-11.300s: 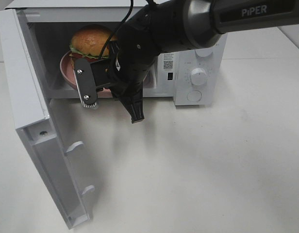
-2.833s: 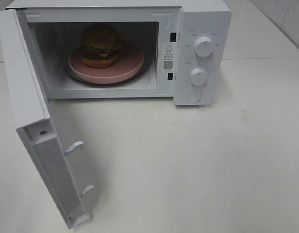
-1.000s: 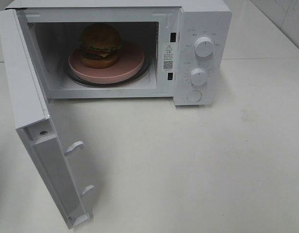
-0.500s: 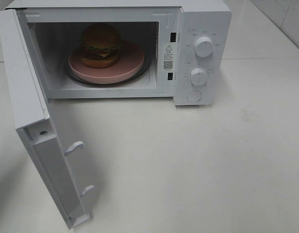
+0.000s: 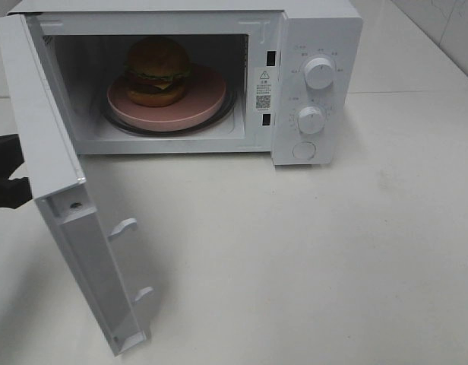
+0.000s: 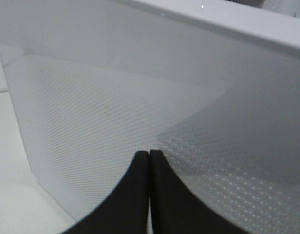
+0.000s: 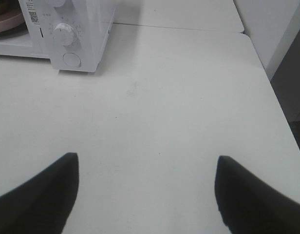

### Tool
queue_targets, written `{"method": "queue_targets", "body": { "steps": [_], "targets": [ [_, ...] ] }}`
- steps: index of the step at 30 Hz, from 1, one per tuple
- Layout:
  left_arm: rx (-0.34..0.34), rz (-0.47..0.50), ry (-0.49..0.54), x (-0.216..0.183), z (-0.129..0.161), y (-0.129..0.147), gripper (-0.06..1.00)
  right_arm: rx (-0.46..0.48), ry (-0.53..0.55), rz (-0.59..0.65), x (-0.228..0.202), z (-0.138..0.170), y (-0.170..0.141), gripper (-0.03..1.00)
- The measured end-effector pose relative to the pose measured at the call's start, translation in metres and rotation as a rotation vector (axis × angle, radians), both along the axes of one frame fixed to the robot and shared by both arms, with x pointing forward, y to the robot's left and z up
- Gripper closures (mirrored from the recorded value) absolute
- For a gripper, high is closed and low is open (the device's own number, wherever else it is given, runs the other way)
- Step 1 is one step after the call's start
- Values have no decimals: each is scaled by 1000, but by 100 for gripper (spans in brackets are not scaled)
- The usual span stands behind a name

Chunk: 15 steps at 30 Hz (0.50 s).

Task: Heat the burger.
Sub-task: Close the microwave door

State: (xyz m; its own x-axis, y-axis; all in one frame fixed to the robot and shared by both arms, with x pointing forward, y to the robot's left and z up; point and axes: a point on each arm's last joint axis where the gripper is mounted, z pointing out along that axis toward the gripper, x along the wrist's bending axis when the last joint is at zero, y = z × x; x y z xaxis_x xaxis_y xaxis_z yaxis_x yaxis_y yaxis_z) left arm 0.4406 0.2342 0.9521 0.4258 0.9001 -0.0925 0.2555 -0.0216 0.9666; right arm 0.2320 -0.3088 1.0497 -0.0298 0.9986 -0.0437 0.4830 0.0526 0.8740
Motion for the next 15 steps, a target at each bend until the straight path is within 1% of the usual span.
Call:
{"method": "queue_targets", "body": {
  "steps": [1,3,4,5,7,9,10,11,12,13,15],
  "targets": [
    [0,0,0,0,0,0,94,0,0,0,0,0,0,21],
    [9,14,18,1,-6,-10,94,0,0,0,0,0,0,21],
    [9,14,18,1,-6,-10,94,0,0,0,0,0,0,21],
    [12,26,20,3,-9,-18,94,0,0,0,0,0,0,21],
    [9,34,18,4,-9,-22,94,0,0,0,0,0,0,21],
    [16,23,2,10,-8,-39,94,0,0,0,0,0,0,21],
    [16,23,2,10,-8,-39,94,0,0,0,0,0,0,21],
    [17,11,-10,14,-6,-52,94,0,0,0,0,0,0,21],
    [17,11,-10,14,-6,-52,94,0,0,0,0,0,0,21],
    [17,16,-23,19,-4,-64,94,0,0,0,0,0,0,21],
    [14,31,-25,21,-3,-67,94,0,0,0,0,0,0,21]
  ]
}}
